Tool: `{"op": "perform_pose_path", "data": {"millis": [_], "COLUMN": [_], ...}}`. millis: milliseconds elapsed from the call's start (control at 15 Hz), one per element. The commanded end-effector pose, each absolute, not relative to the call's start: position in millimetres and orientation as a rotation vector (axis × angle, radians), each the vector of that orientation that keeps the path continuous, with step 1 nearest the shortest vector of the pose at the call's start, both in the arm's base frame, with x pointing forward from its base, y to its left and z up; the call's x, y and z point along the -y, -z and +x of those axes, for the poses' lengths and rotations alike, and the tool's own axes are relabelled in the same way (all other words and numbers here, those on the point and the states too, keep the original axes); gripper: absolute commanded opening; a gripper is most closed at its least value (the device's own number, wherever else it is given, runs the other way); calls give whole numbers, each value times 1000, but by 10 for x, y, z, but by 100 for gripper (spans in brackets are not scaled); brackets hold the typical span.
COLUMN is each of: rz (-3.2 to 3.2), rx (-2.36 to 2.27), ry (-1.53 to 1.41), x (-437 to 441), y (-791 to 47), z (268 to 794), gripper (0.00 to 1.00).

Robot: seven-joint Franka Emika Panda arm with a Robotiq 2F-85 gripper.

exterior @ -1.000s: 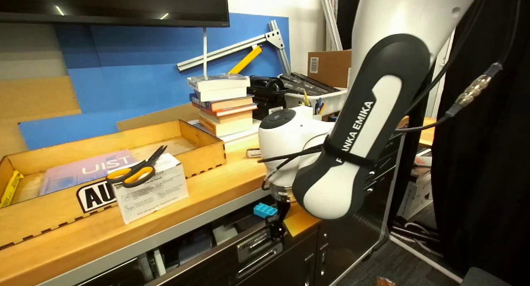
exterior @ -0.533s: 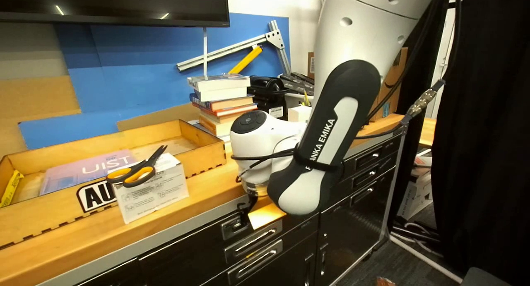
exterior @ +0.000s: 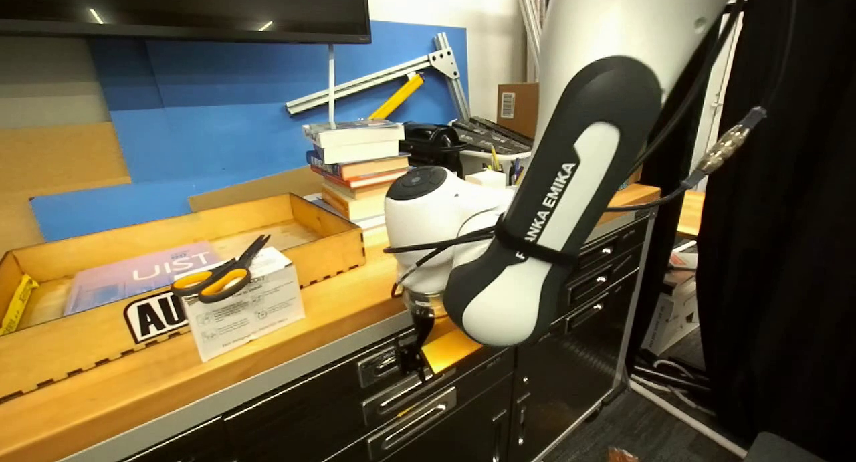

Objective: Pick up the blue object from the counter and put it in the open drawer and close it

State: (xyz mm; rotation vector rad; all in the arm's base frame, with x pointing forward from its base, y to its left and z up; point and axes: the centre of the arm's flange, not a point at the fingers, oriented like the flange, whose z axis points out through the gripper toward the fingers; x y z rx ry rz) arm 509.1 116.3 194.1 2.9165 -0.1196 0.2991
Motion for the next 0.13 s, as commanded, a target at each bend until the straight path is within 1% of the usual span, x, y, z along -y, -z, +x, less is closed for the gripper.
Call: {"op": "perform_pose_path", "data": {"millis": [0, 67], "rz": [2936, 2942], "rx": [98, 82], "ry": [-262, -251], "x": [-1143, -1113], "y": [-2006, -2071], "z": [4972, 4879], "gripper": [100, 100]}}
